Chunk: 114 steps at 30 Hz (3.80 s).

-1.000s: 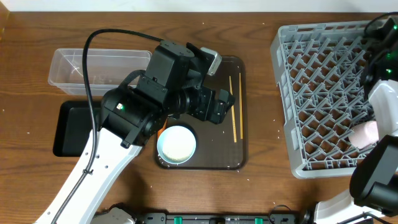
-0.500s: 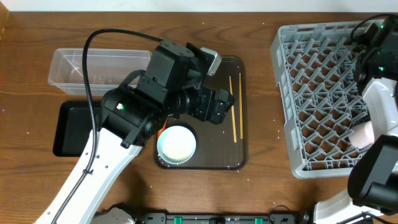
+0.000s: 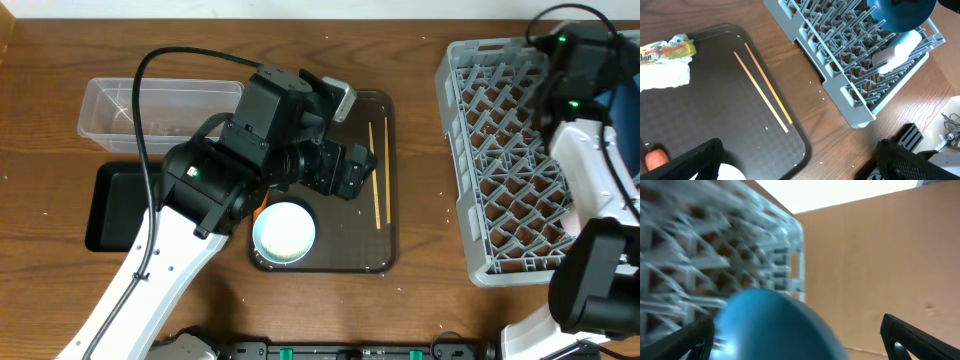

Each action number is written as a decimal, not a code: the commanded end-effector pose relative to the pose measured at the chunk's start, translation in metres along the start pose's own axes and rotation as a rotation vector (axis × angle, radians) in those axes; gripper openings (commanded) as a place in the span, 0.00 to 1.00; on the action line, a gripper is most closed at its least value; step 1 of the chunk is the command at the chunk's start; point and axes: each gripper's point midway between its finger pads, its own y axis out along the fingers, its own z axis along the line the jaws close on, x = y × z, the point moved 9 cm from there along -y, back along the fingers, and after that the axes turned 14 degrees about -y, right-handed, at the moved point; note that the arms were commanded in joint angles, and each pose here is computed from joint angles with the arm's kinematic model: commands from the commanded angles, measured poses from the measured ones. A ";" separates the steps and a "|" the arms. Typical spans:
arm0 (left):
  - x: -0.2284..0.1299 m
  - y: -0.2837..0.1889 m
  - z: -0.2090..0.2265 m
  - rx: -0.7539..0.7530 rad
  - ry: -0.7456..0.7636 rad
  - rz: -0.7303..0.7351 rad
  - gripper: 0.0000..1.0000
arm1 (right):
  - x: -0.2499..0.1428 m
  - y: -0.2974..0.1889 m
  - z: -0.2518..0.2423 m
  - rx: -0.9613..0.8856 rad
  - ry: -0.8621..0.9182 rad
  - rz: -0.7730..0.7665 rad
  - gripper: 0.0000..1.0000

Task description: Sort waste into correct bins and load items into the dishwasher rack

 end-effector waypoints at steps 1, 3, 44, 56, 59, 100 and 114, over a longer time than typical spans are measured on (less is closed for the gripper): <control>-0.001 -0.009 -0.003 -0.013 0.004 -0.009 0.98 | 0.016 -0.015 0.011 0.052 0.288 -0.041 0.99; -0.003 -0.010 -0.003 -0.010 0.002 -0.003 0.98 | 0.025 -0.032 0.025 0.166 0.329 -0.095 0.99; -0.024 -0.064 0.078 0.498 -0.226 -0.016 0.98 | 0.097 -0.216 0.247 1.147 0.517 0.080 0.43; -0.024 -0.064 0.078 0.498 -0.226 -0.016 0.98 | 0.094 -0.197 0.288 1.187 0.489 0.200 0.01; -0.024 -0.064 0.078 0.498 -0.226 -0.016 0.98 | 0.099 -0.201 0.276 1.193 0.458 0.123 0.01; -0.023 -0.064 0.078 0.497 -0.225 -0.019 0.98 | 0.023 -0.131 0.099 1.170 0.423 -0.207 0.53; -0.021 -0.063 0.077 0.491 -0.222 -0.033 0.98 | 0.068 -0.217 0.157 1.192 0.465 -0.102 0.45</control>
